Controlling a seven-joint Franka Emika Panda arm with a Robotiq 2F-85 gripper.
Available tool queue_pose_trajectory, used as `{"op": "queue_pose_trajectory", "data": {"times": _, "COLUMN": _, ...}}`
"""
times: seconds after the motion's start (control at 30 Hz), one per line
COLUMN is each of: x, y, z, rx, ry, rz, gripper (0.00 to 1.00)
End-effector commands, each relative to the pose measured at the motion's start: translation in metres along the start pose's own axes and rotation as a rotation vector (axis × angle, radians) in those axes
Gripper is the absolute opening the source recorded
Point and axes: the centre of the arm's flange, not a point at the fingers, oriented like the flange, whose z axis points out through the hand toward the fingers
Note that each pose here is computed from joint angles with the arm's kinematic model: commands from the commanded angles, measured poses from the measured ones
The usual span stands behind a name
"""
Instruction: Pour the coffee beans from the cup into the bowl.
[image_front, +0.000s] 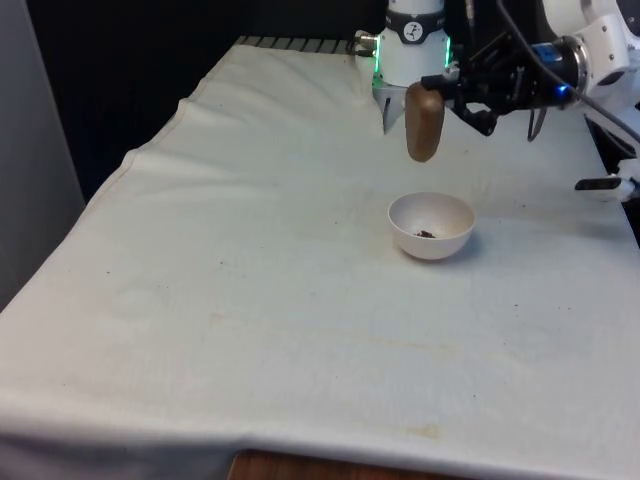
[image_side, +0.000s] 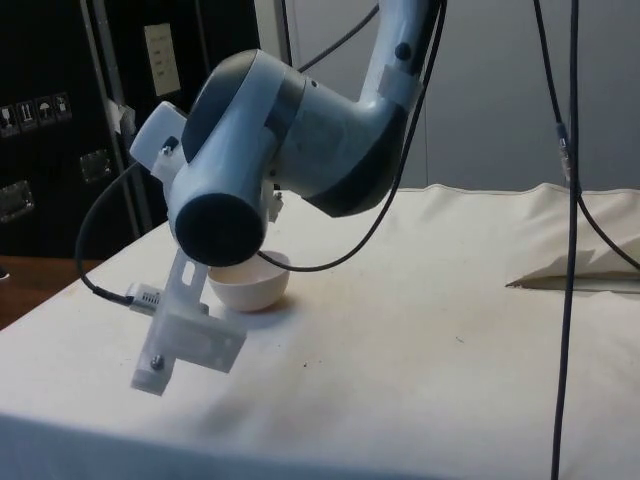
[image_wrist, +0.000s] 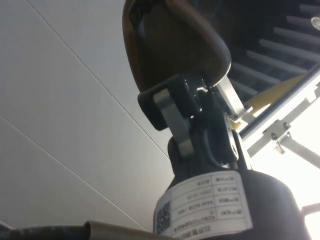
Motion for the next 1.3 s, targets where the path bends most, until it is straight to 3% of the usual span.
{"op": "queue_pose_trajectory", "data": {"times": 0.0, "x": -0.001, "y": 0.0, "z": 0.0, "rx": -0.01, "ry": 0.005, "rz": -0.009, "gripper": 0.0}}
{"op": "queue_pose_trajectory", "data": {"times": 0.4, "x": -0.012, "y": -0.002, "z": 0.002, "rx": -0.089, "ry": 0.02, "rz": -0.032, "gripper": 0.0}}
{"op": "queue_pose_trajectory", "data": {"times": 0.73, "x": -0.013, "y": -0.005, "z": 0.001, "rx": -0.131, "ry": 0.032, "rz": -0.04, "gripper": 0.0}}
{"op": "queue_pose_trajectory", "data": {"times": 1.27, "x": -0.013, "y": -0.006, "z": 0.002, "rx": -0.144, "ry": 0.038, "rz": -0.033, "gripper": 0.0}}
